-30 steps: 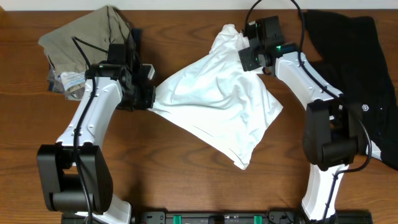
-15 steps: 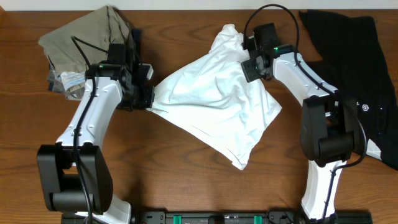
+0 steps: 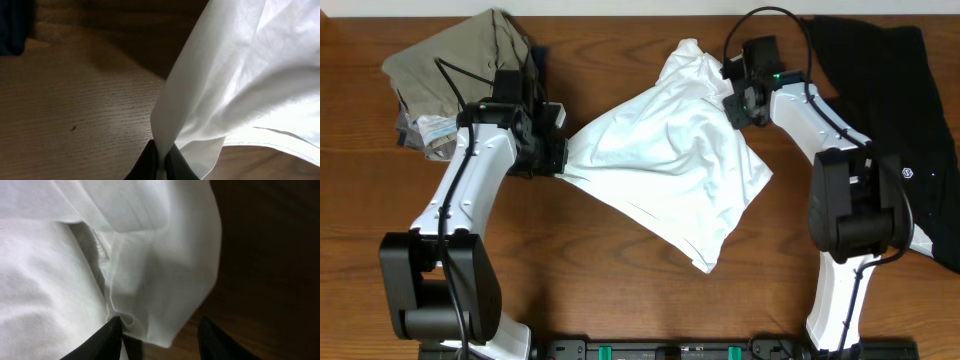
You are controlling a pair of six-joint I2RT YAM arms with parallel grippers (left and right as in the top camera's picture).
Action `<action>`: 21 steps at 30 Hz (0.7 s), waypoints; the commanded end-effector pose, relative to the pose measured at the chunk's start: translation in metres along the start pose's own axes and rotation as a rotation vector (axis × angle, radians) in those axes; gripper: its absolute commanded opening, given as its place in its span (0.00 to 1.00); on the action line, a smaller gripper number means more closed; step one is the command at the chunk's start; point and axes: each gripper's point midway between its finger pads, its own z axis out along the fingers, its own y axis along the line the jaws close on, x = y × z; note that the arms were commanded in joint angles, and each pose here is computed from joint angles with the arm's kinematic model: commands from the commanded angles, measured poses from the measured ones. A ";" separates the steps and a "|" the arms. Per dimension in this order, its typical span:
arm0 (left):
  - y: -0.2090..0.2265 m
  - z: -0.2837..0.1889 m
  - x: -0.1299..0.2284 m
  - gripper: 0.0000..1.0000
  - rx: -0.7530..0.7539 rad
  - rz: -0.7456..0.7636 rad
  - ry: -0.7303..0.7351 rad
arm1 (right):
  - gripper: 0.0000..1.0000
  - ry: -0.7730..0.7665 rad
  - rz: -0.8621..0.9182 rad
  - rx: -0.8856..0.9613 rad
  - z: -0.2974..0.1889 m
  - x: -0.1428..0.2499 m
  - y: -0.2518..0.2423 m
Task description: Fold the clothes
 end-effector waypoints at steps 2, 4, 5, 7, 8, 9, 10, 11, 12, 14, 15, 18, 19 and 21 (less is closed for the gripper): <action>0.004 -0.004 -0.006 0.06 -0.015 -0.008 -0.015 | 0.53 -0.015 -0.046 -0.070 0.004 -0.004 0.013; 0.004 -0.004 -0.006 0.05 -0.015 -0.008 -0.015 | 0.56 -0.020 -0.047 -0.091 0.004 -0.004 0.017; 0.004 -0.004 -0.006 0.06 -0.015 -0.008 -0.015 | 0.56 -0.021 -0.047 -0.095 0.004 -0.005 0.018; 0.004 -0.004 -0.006 0.06 -0.015 -0.008 -0.015 | 0.57 -0.019 -0.046 -0.097 0.004 -0.004 0.018; 0.004 -0.004 -0.006 0.06 -0.015 -0.008 -0.015 | 0.57 -0.018 -0.046 -0.100 0.004 -0.004 0.018; 0.004 -0.004 -0.006 0.06 -0.015 -0.008 -0.015 | 0.57 -0.015 -0.046 -0.100 0.005 -0.003 0.019; 0.004 -0.004 -0.006 0.06 -0.015 -0.008 -0.016 | 0.56 -0.011 -0.046 -0.101 0.007 -0.002 0.019; 0.004 -0.004 -0.006 0.06 -0.015 -0.008 -0.016 | 0.56 -0.007 -0.046 -0.102 0.009 -0.001 0.019; 0.004 -0.004 -0.006 0.06 -0.015 -0.008 -0.016 | 0.56 -0.002 -0.046 -0.104 0.011 0.001 0.020; 0.004 -0.004 -0.006 0.06 -0.015 -0.008 -0.016 | 0.54 0.014 -0.046 -0.108 0.017 0.005 0.021; 0.004 -0.004 -0.006 0.06 -0.015 -0.008 -0.016 | 0.54 0.018 -0.045 -0.109 0.019 0.007 0.021; 0.004 -0.004 -0.006 0.06 -0.015 -0.008 -0.015 | 0.46 0.029 -0.045 -0.111 0.027 0.011 0.022; 0.004 -0.004 -0.006 0.06 -0.015 -0.008 -0.015 | 0.43 0.028 -0.044 -0.111 0.028 0.010 0.022; 0.004 -0.004 -0.006 0.06 -0.015 -0.008 -0.015 | 0.38 0.026 -0.044 -0.111 0.029 0.010 0.022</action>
